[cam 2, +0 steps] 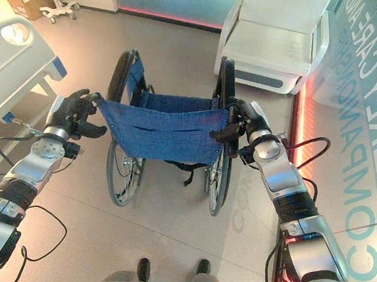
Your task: Push the wheelchair next to the bed
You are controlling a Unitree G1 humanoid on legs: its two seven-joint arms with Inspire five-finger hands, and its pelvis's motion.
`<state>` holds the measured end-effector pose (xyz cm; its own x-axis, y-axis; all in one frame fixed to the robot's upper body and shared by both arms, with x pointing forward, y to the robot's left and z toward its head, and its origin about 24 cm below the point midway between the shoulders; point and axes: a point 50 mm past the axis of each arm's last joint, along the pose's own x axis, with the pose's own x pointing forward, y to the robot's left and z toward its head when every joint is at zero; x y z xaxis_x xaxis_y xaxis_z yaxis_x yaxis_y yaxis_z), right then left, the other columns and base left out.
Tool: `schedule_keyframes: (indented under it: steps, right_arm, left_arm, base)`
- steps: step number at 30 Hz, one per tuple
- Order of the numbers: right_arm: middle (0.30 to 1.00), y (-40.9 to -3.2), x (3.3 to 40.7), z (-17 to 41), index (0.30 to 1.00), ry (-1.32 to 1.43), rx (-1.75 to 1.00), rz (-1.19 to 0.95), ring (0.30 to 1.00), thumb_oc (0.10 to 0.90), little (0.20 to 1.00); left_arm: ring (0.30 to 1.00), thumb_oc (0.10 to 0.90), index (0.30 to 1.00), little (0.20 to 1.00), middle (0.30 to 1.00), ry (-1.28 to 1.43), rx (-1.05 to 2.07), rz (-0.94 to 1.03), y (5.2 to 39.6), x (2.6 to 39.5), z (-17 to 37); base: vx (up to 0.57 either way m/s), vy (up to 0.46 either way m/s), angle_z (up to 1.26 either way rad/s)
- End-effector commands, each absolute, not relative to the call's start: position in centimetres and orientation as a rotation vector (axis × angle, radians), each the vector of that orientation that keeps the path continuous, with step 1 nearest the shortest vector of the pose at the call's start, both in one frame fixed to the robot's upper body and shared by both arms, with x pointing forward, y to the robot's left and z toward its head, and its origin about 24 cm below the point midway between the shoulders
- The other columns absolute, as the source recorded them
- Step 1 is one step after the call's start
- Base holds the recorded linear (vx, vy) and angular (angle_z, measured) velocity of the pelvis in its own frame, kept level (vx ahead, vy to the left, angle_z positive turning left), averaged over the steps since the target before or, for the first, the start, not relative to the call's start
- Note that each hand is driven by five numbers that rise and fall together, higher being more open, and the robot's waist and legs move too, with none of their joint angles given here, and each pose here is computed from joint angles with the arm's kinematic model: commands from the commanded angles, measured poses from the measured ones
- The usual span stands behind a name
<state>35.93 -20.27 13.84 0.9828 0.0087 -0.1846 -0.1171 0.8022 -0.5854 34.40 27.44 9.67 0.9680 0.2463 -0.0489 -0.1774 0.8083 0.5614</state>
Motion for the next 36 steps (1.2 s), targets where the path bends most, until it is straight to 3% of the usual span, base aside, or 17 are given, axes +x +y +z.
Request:
schedule_keyframes:
  steps: [1, 15, 27, 36]
  right_arm:
    - [0.9, -23.6, 35.9, 12.8, 0.9, 0.337, -0.743, -0.081, 0.9, 0.8, 0.9]
    - [0.9, -25.5, 35.8, 13.5, 0.9, 0.349, -0.683, -0.257, 0.9, 0.8, 0.9]
    - [0.9, -24.0, 35.6, 10.3, 0.9, 0.509, -0.634, -0.013, 0.9, 0.8, 0.9]
    - [0.9, -25.5, 34.7, 8.7, 0.9, 0.778, -0.759, 0.064, 0.9, 0.8, 0.9]
  left_arm:
    - [0.9, 0.8, 0.9, 0.9, 0.9, -0.025, 0.666, 0.376, 30.3, 35.8, 15.8]
    - [0.9, 0.8, 0.9, 0.9, 0.9, -0.031, 0.684, 0.421, 30.9, 35.5, 16.2]
    - [0.9, 0.8, 0.9, 0.9, 0.9, -0.052, 0.692, 0.406, 30.1, 35.8, 16.0]
    - [0.9, 0.8, 0.9, 0.9, 0.9, -0.059, 0.715, 0.409, 30.3, 35.9, 16.8]
  base:
    - [0.0, 0.0, 0.0]
    - [0.0, 0.0, 0.0]
    - [0.0, 0.0, 0.0]
    - [0.0, 0.0, 0.0]
